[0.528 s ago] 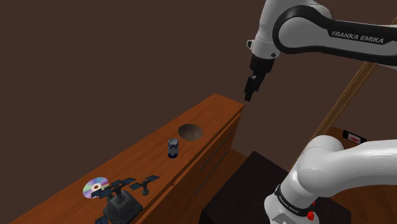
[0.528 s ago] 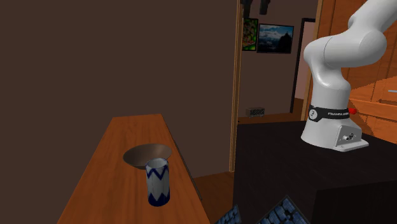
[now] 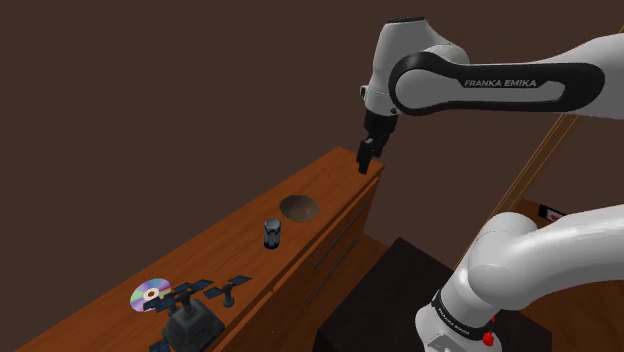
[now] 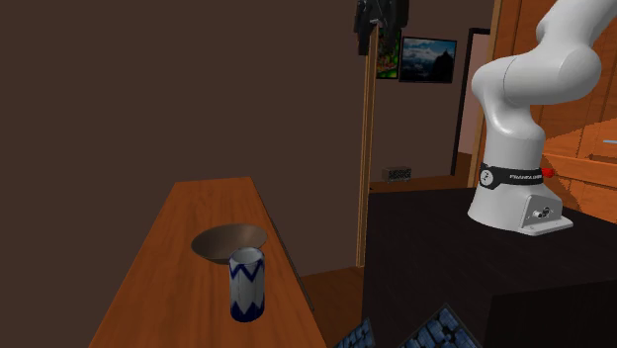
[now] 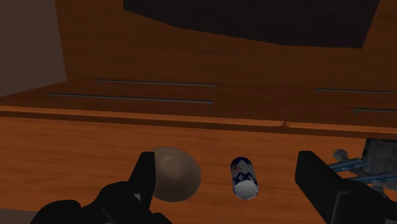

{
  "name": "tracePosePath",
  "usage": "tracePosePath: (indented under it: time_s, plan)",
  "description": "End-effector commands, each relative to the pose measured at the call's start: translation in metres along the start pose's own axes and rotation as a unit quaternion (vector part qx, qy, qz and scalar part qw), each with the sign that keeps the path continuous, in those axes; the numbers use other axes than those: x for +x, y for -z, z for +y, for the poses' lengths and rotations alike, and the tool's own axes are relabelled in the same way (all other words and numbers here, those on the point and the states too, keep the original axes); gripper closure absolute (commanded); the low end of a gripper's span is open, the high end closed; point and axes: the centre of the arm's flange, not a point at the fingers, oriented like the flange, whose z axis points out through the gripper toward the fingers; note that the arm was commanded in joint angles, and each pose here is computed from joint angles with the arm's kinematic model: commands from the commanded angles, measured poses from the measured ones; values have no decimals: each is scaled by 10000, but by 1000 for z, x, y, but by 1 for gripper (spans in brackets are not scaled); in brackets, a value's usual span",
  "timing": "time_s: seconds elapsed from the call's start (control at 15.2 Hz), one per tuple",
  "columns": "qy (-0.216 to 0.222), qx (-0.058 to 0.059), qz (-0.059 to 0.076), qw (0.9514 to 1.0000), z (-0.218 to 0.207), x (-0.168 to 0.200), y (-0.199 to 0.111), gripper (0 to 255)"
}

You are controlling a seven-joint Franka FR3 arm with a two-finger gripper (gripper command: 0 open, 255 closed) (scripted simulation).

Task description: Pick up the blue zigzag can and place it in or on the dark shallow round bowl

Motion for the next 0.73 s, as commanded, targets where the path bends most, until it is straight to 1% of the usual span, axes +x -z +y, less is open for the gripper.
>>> tracePosePath:
  time_s: [0.0, 0.66]
  plan:
    - [13, -19, 14, 10000, -9, 15, -18, 0]
    - [84, -113, 19, 9999, -46, 97, -116, 0]
